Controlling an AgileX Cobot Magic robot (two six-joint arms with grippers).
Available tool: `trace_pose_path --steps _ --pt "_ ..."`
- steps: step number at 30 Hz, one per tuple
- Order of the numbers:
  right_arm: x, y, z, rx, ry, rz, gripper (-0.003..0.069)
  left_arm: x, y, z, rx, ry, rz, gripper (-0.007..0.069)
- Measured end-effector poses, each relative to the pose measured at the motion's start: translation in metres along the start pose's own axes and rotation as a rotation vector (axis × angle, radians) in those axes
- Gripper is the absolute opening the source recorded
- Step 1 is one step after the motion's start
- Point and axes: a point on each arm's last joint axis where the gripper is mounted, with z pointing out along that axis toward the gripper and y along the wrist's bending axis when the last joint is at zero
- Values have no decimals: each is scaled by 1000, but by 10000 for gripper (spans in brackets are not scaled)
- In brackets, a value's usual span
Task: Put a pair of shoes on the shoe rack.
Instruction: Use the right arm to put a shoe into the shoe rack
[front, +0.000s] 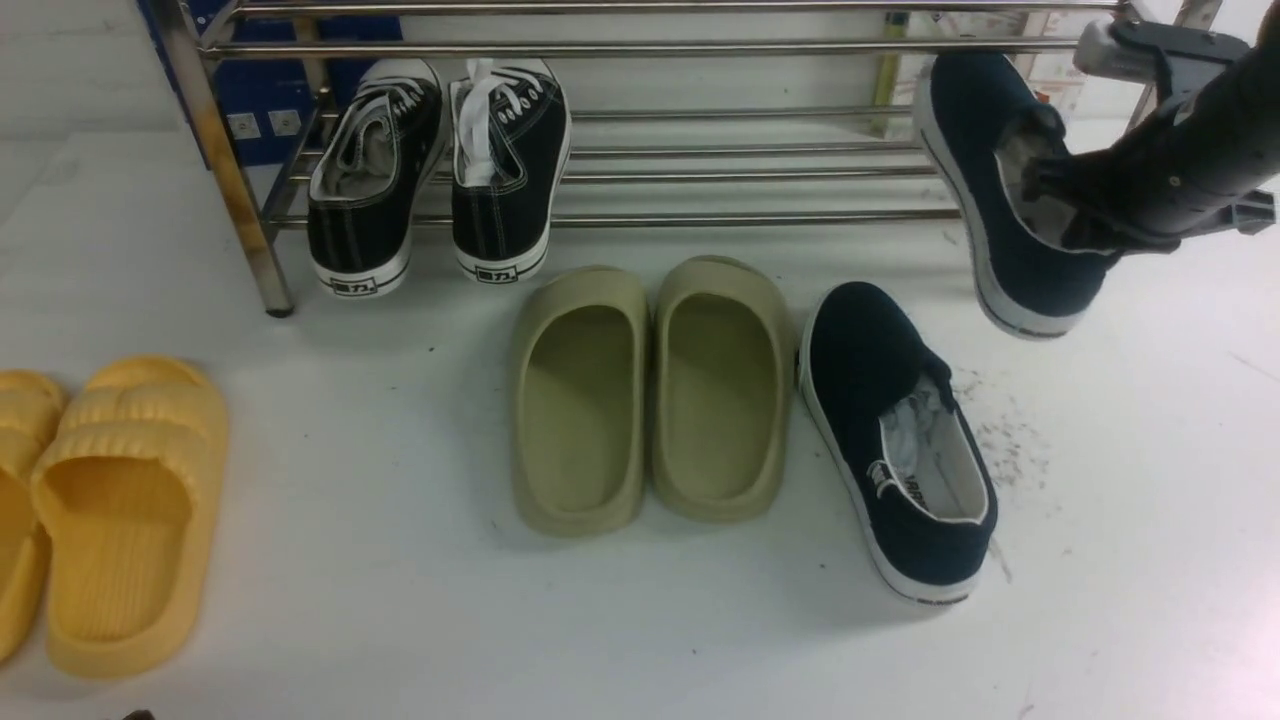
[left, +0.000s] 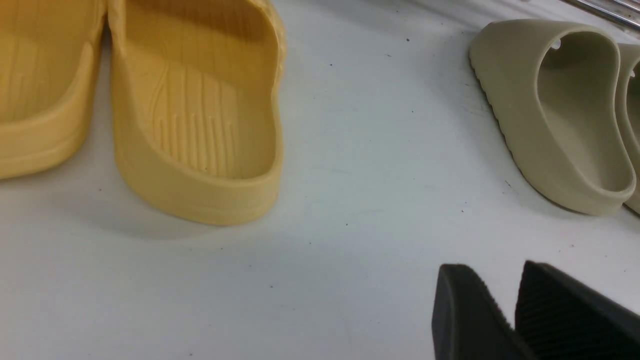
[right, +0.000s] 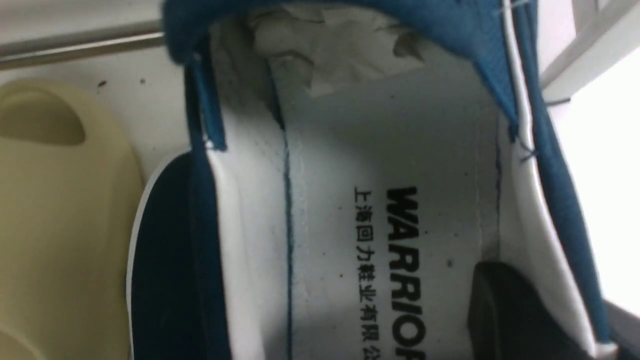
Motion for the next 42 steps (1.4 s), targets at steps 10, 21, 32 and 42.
trace_pose_path --steps 10,21,32,42 --pt "-14 -3 42 -16 -141 10 50 0 0 0 0 0 0 190" --pt "-15 -5 57 -21 -177 18 68 0 0 0 0 0 0 201" --pt "-22 -3 53 -37 -242 24 273 0 0 0 0 0 0 214" --pt "-24 4 38 -96 -232 114 302 0 0 0 0 0 0 217"
